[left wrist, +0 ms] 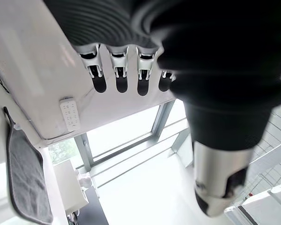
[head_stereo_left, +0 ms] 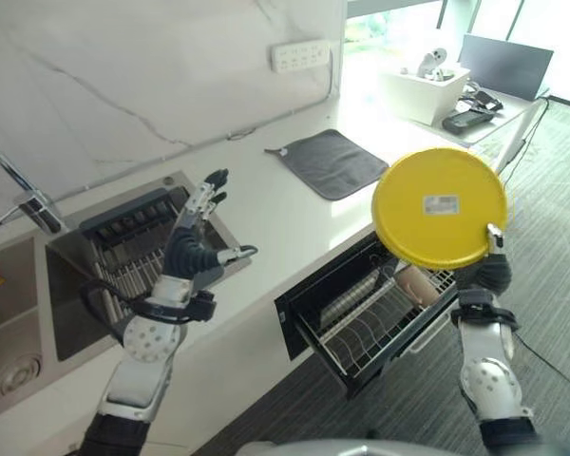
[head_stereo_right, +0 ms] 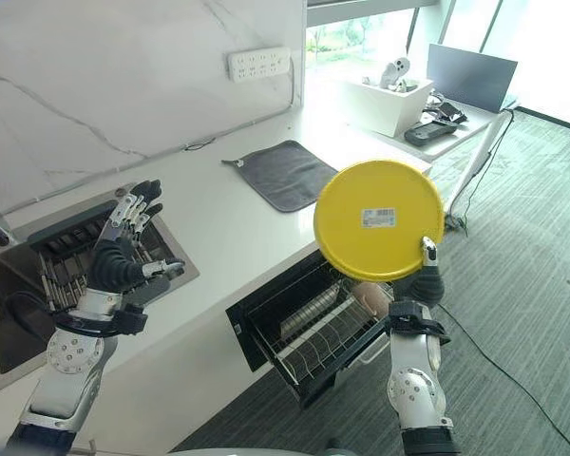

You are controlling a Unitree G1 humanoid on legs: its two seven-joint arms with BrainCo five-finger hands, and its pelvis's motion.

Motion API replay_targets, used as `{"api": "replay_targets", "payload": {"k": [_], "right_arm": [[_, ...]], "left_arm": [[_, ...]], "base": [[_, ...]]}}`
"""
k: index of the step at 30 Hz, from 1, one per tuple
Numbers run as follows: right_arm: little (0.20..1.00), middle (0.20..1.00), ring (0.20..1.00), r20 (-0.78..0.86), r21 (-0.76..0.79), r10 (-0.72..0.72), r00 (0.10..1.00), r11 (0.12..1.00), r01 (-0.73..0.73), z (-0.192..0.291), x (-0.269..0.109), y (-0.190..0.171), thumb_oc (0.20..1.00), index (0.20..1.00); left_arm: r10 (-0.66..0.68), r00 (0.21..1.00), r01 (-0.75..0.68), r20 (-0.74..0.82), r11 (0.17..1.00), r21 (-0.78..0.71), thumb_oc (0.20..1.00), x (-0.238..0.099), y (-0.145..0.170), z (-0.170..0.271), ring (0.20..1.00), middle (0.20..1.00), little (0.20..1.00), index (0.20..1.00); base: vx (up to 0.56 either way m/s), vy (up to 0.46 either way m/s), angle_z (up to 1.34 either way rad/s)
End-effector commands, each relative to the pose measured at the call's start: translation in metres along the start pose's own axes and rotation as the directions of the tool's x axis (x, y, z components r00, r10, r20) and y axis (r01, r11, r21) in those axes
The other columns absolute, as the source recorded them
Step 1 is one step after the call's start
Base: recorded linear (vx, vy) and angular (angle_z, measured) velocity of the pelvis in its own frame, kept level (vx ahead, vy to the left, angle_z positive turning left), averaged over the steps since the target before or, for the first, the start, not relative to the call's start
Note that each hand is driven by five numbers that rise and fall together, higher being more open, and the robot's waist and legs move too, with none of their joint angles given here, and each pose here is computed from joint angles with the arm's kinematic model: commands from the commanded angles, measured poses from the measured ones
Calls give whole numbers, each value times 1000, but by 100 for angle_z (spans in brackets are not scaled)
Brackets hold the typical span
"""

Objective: Place the dishes in the dishwasher.

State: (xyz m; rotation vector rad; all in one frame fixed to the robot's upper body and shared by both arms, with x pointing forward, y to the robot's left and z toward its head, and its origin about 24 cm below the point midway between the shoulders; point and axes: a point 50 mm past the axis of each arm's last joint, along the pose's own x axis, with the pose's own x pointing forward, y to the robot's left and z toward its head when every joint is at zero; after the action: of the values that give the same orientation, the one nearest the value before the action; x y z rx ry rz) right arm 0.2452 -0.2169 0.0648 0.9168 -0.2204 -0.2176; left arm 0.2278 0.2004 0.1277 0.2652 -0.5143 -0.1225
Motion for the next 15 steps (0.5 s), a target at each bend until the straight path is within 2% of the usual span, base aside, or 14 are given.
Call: {"api": "replay_targets", "payload": {"k": [1, 6, 10, 15], "right_arm": [[200, 200, 200, 95, -35, 178, 979, 984, -176, 14, 10, 37, 200, 200], [200, 200, 200, 80, -36, 146, 986, 989, -144, 4, 12, 37, 200, 200], [200, 200, 200, 51, -43, 63, 997, 997, -61, -6, 10, 25, 200, 200], [200, 200, 200, 18, -83, 37, 999, 996, -35, -19, 4, 16, 200, 200]], "left_arm": [[2, 995, -6, 99, 999, 44, 1000, 14, 7, 14, 1000, 1000, 1000, 1000], [-19, 994, 13, 105, 999, 53, 1000, 17, 2, 14, 1000, 1000, 1000, 1000], [-18, 994, 12, 107, 998, 64, 1000, 14, 2, 16, 1000, 1000, 1000, 1000], [-4, 993, -6, 114, 997, 79, 1000, 11, 3, 16, 1000, 1000, 1000, 1000]], "base": [[0, 0, 0], [0, 0, 0], [0, 0, 0], [0, 0, -1]]}}
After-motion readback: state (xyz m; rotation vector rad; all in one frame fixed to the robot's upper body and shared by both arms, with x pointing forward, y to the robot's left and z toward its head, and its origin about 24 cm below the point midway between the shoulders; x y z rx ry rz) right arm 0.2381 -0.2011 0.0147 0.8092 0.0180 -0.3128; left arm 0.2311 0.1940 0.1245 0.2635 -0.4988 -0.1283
